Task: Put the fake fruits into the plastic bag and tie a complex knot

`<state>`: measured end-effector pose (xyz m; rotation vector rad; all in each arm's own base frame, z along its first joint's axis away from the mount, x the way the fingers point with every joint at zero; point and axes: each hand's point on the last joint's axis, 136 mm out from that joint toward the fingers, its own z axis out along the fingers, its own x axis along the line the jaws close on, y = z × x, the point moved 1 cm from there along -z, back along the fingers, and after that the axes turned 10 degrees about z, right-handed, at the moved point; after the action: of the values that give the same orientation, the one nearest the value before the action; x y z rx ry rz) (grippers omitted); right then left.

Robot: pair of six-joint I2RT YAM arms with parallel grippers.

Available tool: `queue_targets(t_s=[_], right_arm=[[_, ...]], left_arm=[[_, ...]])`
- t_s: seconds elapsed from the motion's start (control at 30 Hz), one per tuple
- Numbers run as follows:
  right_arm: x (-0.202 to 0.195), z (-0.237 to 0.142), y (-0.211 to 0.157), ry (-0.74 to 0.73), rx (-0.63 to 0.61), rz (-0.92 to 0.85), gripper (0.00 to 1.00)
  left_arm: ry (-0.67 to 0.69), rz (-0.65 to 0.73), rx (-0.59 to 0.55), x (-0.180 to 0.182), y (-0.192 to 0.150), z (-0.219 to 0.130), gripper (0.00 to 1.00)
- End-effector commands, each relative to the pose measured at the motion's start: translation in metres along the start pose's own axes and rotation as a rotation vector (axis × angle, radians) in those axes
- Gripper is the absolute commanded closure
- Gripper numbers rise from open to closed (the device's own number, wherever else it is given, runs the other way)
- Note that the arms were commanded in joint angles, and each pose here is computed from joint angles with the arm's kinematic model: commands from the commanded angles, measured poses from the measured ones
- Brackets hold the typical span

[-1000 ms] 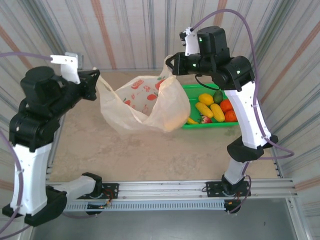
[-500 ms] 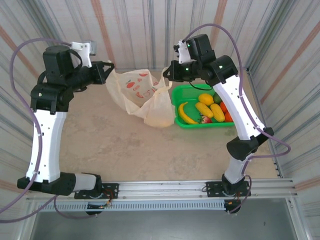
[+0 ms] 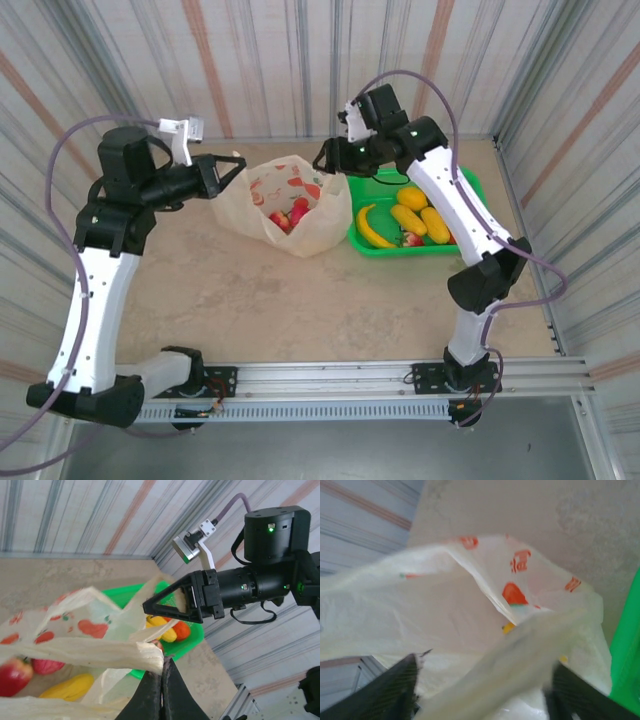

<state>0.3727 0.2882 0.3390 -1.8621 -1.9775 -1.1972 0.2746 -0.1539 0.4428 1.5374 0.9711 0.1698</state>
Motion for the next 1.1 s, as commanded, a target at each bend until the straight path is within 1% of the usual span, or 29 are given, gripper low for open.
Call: queue_targets(t_s=[0.0, 0.1, 0.13, 0.2, 0.27, 0.33, 0.4, 0.43, 0.5, 0.57, 0.63, 0.67, 0.7, 0.77, 0.83, 0.9, 1.07], right_arm=[[0.032, -0.042, 0.011, 0.078, -0.090, -0.095, 0.21], [0.044, -0.067, 0.013, 0.117, -0.141, -0.135, 0.01], [0.045, -0.074, 0.015, 0.129, -0.156, -0.130, 0.00], [0.037, -0.086, 0.020, 0.150, -0.179, -0.085, 0.00], [0.017, -0.094, 0.027, 0.110, -0.216, -0.042, 0.04], [-0.013, -0.096, 0.033, 0.025, -0.263, 0.014, 0.08], [-0.054, -0.097, 0.039, -0.063, -0.290, 0.116, 0.14], [-0.081, -0.095, 0.041, -0.137, -0.300, 0.165, 0.18], [-0.132, -0.086, 0.038, -0.302, -0.276, 0.219, 0.22], [-0.173, -0.069, 0.029, -0.481, -0.206, 0.207, 0.22], [-0.201, -0.052, 0.023, -0.619, -0.147, 0.168, 0.21], [-0.220, -0.038, 0.013, -0.694, -0.091, 0.148, 0.20], [-0.232, -0.031, 0.011, -0.743, -0.071, 0.126, 0.18], [-0.244, -0.014, 0.012, -0.775, -0.047, 0.068, 0.15], [-0.252, -0.001, 0.015, -0.797, -0.048, -0.011, 0.14], [-0.265, 0.013, 0.018, -0.811, -0.019, -0.064, 0.12], [-0.305, 0.043, 0.019, -0.865, 0.081, -0.059, 0.09]], left_arm=[[-0.050, 0.010, -0.022, -0.014, 0.002, -0.003, 1.00], [-0.046, 0.008, -0.027, -0.015, 0.000, -0.004, 1.00], [-0.045, 0.004, -0.026, -0.015, -0.001, -0.003, 1.00], [-0.041, 0.000, -0.017, -0.012, -0.005, 0.000, 1.00], [-0.044, -0.006, -0.009, -0.011, -0.008, 0.002, 1.00], [-0.047, -0.014, -0.008, -0.011, -0.009, 0.004, 1.00], [-0.038, -0.014, -0.011, -0.010, -0.009, 0.004, 1.00], [-0.032, -0.013, -0.012, -0.010, -0.008, 0.004, 1.00], [-0.030, -0.012, -0.008, -0.010, -0.007, 0.005, 1.00], [-0.038, -0.007, -0.004, -0.013, -0.007, 0.007, 1.00], [-0.042, -0.001, -0.001, -0.015, -0.007, 0.008, 1.00], [-0.043, 0.003, 0.002, -0.016, -0.007, 0.008, 1.00], [-0.041, 0.008, 0.005, -0.017, -0.007, 0.008, 1.00], [-0.037, 0.022, 0.014, -0.019, -0.008, 0.009, 1.00], [-0.037, 0.038, 0.021, -0.022, -0.008, 0.010, 1.00], [-0.040, 0.041, 0.024, -0.023, -0.008, 0.010, 1.00], [-0.050, 0.038, 0.029, -0.024, -0.009, 0.013, 1.00]])
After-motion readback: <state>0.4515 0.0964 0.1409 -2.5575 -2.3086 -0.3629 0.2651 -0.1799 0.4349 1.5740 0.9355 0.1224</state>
